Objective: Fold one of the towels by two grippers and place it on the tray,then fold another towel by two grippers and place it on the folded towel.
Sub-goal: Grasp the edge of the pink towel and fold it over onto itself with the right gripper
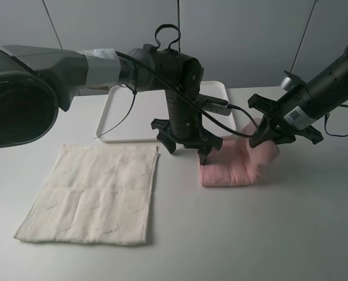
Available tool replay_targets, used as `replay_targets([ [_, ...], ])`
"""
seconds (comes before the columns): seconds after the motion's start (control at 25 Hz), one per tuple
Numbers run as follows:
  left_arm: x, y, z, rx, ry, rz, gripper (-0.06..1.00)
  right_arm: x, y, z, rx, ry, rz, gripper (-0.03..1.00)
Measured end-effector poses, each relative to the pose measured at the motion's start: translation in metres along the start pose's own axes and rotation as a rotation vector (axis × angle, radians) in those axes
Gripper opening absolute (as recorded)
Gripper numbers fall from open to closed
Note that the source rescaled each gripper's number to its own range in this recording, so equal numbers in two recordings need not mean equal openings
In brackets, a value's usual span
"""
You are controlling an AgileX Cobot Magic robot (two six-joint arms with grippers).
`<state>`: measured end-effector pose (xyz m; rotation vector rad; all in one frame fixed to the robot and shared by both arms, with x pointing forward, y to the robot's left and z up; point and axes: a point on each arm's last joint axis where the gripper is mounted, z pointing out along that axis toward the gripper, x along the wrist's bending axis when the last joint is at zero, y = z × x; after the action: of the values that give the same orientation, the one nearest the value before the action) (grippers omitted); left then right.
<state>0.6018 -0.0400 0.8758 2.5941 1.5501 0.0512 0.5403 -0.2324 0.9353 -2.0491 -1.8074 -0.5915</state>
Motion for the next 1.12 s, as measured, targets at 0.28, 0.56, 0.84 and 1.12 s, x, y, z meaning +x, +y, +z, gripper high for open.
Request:
replay_targets([
  [0.28, 0.0, 0.0, 0.0, 0.001, -0.005, 0.017, 0.97, 0.003, 0.002, 0.012, 0.009, 0.043, 0.011, 0.1],
  [0.56, 0.0, 0.0, 0.0, 0.004, -0.008, 0.014, 0.97, 0.0, 0.008, 0.034, 0.025, 0.128, 0.036, 0.1],
  [0.84, 0.0, 0.0, 0.0, 0.007, -0.007, 0.014, 0.97, -0.002, 0.003, 0.042, -0.047, 0.193, 0.048, 0.19],
  [1.12, 0.0, -0.001, 0.0, 0.011, -0.015, 0.005, 0.97, 0.0, 0.001, 0.044, -0.108, 0.288, 0.052, 0.37],
])
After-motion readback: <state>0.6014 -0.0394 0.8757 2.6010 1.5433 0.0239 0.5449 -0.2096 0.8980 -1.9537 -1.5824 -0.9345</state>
